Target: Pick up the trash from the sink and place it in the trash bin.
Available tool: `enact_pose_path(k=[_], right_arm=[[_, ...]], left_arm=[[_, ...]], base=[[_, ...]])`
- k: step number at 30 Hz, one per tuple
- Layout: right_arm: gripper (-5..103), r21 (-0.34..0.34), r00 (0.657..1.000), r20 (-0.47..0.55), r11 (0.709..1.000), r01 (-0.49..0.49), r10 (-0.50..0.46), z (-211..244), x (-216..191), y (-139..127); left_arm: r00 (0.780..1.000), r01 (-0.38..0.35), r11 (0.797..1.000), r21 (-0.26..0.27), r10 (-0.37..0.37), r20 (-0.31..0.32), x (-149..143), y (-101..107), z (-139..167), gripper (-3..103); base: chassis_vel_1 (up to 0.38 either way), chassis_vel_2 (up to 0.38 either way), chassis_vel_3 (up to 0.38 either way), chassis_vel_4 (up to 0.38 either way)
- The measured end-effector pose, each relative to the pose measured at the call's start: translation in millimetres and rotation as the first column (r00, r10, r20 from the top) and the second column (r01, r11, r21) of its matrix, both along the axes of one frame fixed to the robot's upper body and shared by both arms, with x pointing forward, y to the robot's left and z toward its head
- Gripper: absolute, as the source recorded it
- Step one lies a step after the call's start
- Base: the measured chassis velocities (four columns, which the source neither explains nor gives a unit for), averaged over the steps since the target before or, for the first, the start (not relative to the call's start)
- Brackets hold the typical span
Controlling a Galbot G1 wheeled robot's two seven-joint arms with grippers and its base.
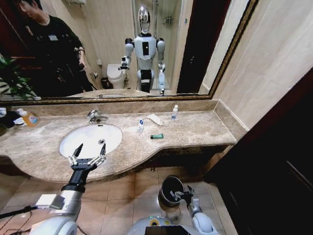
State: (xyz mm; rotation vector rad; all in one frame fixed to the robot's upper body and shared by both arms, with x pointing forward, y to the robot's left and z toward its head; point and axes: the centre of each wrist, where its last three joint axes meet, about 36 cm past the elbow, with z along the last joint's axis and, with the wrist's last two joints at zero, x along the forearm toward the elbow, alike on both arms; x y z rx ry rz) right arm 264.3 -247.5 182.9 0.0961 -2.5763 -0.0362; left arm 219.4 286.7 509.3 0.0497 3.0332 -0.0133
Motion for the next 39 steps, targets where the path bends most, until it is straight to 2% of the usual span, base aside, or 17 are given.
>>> enact_pose_path(k=[5,7,13,15,21,27,31,39], right_arm=[[100,0.003,0.997,0.072,0.999,0.032,-0.032,37.3,2.6,1.3],[100,-0.017,0.987,0.152,0.999,0.051,-0.048,58.7,-0.6,1.9],[100,-0.025,0.966,0.254,0.998,0.051,-0.043,85.2,-5.5,2.5],[100,-0.007,0.945,0.323,0.999,0.054,-0.049,110.6,-5.0,7.1],[100,0.008,0.909,0.414,0.999,0.046,-0.045,152.4,3.4,12.5],[100,0.004,0.864,0.503,1.000,0.007,-0.008,208.4,34.8,18.2],[100,0.009,0.857,0.515,1.000,-0.009,0.003,223.4,48.8,20.9],[100,0.007,0.840,0.540,0.997,-0.077,0.061,238.8,114.0,26.8]], left_arm=[[1.000,0.000,1.000,0.000,0.000,0.000,0.0,0.0,0.0,100],[1.000,0.000,1.000,0.000,0.000,0.000,0.0,0.0,0.0,100],[1.000,0.000,1.000,0.000,0.000,0.000,0.0,0.0,0.0,100],[1.000,0.000,1.000,0.000,0.000,0.000,0.0,0.0,0.0,100],[1.000,0.000,1.000,0.000,0.000,0.000,0.0,0.0,0.0,100],[1.000,0.000,1.000,0.000,0.000,0.000,0.0,0.0,0.0,100],[1.000,0.000,1.000,0.000,0.000,0.000,0.0,0.0,0.0,100],[1.000,0.000,1.000,0.000,0.000,0.000,0.0,0.0,0.0,100]], base=[[0.000,0.000,0.000,0.000],[0.000,0.000,0.000,0.000],[0.000,0.000,0.000,0.000],[0.000,0.000,0.000,0.000],[0.000,0.000,0.000,0.000],[0.000,0.000,0.000,0.000],[0.000,0.000,0.000,0.000],[0.000,0.000,0.000,0.000]])
